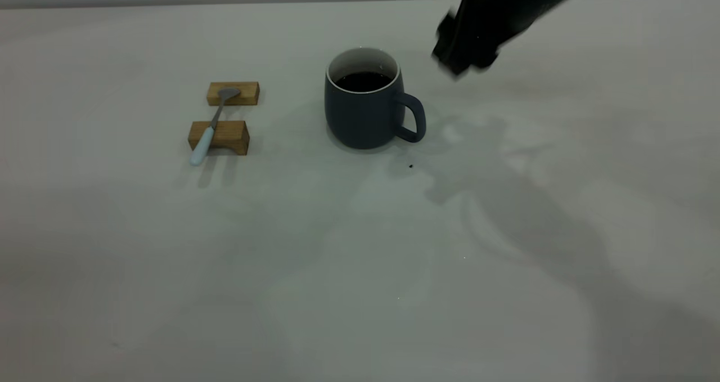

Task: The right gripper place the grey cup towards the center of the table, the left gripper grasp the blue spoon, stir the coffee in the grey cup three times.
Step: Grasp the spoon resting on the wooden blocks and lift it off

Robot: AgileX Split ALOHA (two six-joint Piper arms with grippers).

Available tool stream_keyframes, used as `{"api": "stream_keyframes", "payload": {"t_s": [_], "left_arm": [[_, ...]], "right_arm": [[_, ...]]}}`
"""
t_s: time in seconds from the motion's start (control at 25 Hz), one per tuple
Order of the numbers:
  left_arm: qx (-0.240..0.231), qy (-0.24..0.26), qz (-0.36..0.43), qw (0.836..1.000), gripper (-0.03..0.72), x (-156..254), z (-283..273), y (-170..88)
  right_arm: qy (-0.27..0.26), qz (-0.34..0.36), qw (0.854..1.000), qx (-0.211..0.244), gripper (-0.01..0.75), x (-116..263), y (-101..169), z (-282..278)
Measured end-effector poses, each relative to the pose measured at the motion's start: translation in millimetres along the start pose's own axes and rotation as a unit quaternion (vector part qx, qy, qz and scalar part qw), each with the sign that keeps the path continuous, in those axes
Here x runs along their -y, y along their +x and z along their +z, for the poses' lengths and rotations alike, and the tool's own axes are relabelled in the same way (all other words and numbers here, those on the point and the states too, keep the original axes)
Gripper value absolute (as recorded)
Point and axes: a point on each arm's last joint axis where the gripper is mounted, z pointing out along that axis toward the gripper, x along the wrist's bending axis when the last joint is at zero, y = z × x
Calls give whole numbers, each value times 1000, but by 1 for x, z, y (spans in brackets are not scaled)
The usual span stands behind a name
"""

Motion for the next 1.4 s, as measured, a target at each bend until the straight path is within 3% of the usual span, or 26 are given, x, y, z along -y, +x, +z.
{"api": "stream_keyframes", "payload": {"t_s": [0.08, 0.2, 0.36, 0.64, 0.96, 1.16, 1.4], "left_arm": [[0, 0, 0, 1000, 465, 0, 0, 0], [0, 0, 0, 1000, 465, 0, 0, 0], [0, 0, 0, 1000, 465, 0, 0, 0], [0, 0, 0, 1000, 465, 0, 0, 0], [0, 0, 0, 1000, 465, 0, 0, 0], [0, 0, 0, 1000, 465, 0, 0, 0], [0, 0, 0, 1000, 465, 0, 0, 0]], "right_arm": [[34, 85, 996, -8, 541, -6, -13, -32], [104, 202, 973, -31, 541, -8, -28, -92], [168, 279, 945, -38, 541, -3, -35, -171], [175, 313, 933, 14, 541, 40, -11, -266], [231, 325, 916, 45, 541, 129, 37, -294], [204, 367, 904, 82, 541, 150, 44, -310], [94, 391, 904, 143, 541, 159, 55, -344]]}}
